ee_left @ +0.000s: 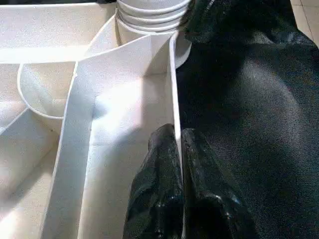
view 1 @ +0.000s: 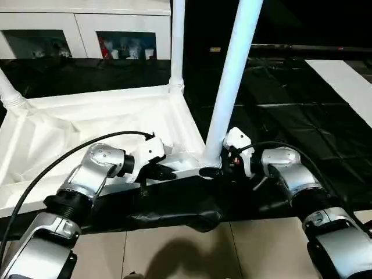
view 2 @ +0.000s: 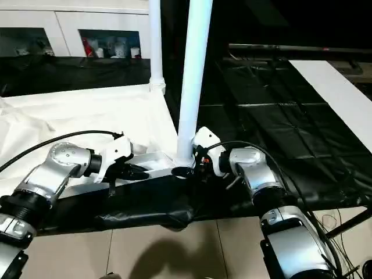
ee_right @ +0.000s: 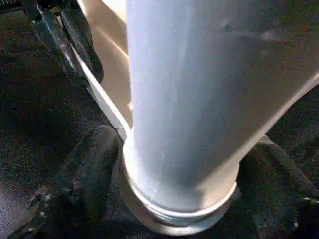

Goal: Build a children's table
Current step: Rotate leg to tighten

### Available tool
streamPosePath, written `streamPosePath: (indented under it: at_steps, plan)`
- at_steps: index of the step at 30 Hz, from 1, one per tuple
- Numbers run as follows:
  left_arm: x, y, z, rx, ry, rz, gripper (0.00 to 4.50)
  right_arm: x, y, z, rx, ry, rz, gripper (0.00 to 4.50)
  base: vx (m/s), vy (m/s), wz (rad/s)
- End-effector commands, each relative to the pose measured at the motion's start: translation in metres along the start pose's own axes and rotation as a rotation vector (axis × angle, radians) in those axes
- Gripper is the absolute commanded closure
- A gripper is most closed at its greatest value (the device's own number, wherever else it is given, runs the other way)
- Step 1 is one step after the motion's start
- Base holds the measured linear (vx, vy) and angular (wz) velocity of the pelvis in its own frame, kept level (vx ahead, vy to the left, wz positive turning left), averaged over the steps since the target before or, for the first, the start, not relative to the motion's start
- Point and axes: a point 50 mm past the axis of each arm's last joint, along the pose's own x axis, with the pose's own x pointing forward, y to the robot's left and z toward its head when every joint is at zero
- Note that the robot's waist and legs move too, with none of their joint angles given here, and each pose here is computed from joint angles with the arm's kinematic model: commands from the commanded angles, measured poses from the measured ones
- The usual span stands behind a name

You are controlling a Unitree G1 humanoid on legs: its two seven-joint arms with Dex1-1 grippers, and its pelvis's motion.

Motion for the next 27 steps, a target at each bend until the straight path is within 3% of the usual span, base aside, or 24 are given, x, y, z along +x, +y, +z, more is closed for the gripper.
streamPosePath:
  at_steps: [1, 11, 14, 16, 18, 24, 27]
  plan:
    - [0.007, -0.008, 0.003, 0.006, -0.034, -0.061, 4.50, 0.001, 0.000, 0.002, 0.013, -0.010, 0.012, 1.15, 0.000, 0.000, 0.00]
    - [0.009, -0.013, -0.003, -0.030, -0.008, -0.120, 4.50, -0.002, 0.000, -0.006, 0.072, -0.016, -0.014, 1.72, 0.000, 0.000, 0.00]
    - [0.014, -0.012, -0.002, -0.050, -0.009, -0.092, 4.50, 0.002, -0.007, -0.008, 0.130, -0.041, -0.172, 1.77, 0.000, 0.000, 0.00]
    - [0.020, -0.006, 0.001, -0.065, -0.012, -0.018, 4.50, 0.008, -0.013, -0.009, 0.206, -0.064, -0.332, 1.78, 0.000, 0.000, 0.00]
    - [0.038, 0.007, 0.010, -0.112, 0.000, 0.171, 4.50, 0.025, -0.016, -0.010, 0.376, -0.104, -0.560, 1.78, 0.000, 0.000, 0.00]
    - [0.061, 0.017, 0.020, -0.219, 0.031, 0.388, 4.50, 0.045, -0.014, -0.005, 0.533, -0.111, -0.778, 1.78, 0.000, 0.000, 0.00]
    - [0.071, 0.017, 0.025, -0.236, 0.028, 0.430, 4.50, 0.055, -0.011, 0.002, 0.528, -0.110, -0.804, 1.78, 0.000, 0.000, 0.00]
